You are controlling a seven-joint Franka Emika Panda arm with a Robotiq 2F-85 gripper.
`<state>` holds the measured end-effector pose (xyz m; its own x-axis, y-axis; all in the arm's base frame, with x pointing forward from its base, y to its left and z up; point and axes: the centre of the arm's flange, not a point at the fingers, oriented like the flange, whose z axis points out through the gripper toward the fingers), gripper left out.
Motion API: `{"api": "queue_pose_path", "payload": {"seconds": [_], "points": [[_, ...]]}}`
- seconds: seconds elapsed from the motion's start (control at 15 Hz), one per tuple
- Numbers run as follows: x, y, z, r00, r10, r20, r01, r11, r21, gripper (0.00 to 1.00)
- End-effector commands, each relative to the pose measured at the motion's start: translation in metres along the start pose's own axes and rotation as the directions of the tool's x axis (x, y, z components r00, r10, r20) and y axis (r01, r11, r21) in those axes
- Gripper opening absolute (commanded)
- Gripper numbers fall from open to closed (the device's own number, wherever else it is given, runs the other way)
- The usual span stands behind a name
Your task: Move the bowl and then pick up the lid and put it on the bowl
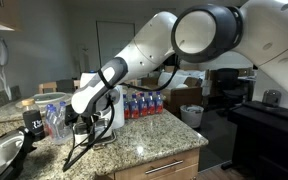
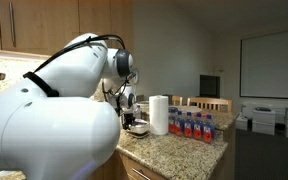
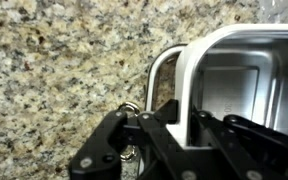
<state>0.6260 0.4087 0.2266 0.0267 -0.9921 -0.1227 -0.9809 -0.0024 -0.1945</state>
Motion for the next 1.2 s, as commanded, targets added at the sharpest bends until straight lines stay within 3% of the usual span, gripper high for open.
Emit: {"api": "queue_pose_path", "payload": {"seconds": [0.0, 0.47, 1.13], "points": [[0.002, 0.014, -0.019, 0.999, 0.037, -0.02, -0.036, 0.998, 0.051, 0.05], [0.004, 0.023, -0.032, 1.0, 0.027, -0.007, -0.026, 0.999, 0.029, 0.05], [0.029, 0.048, -0.032, 0.998, 0.065, -0.001, -0.065, 0.996, 0.067, 0.05]]}}
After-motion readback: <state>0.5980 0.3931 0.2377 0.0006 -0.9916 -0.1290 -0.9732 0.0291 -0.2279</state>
